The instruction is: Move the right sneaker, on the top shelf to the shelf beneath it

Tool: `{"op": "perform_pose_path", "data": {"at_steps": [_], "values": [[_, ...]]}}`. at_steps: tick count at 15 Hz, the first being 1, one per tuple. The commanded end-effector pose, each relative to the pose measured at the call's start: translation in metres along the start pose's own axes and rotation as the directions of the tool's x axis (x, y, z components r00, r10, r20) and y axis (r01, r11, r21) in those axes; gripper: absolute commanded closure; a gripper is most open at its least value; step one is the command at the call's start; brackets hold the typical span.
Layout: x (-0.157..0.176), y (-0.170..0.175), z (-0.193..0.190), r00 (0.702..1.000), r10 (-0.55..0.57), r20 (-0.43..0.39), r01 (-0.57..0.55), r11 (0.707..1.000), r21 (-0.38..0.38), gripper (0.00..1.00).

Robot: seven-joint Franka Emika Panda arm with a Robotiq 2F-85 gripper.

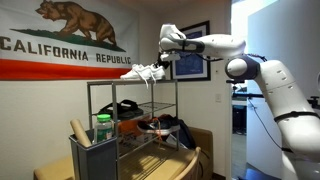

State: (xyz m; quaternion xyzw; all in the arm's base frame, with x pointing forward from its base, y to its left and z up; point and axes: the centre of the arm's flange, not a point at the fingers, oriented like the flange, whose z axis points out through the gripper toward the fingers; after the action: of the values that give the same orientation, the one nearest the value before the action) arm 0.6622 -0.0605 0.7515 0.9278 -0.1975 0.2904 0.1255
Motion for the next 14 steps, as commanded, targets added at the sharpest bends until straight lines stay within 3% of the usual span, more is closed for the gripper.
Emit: {"op": "perform_pose_path", "data": {"at_steps": [1, 8, 14], "values": [[0.004, 0.013, -0.027, 1.0, 0.02, 0.012, -0.02, 0.998, -0.052, 0.94], [-0.027, 0.053, -0.092, 0.999, 0.025, 0.021, -0.024, 0.998, -0.057, 0.93], [-0.081, 0.113, -0.158, 0.999, 0.03, 0.017, -0.029, 0.999, -0.02, 0.93]]}}
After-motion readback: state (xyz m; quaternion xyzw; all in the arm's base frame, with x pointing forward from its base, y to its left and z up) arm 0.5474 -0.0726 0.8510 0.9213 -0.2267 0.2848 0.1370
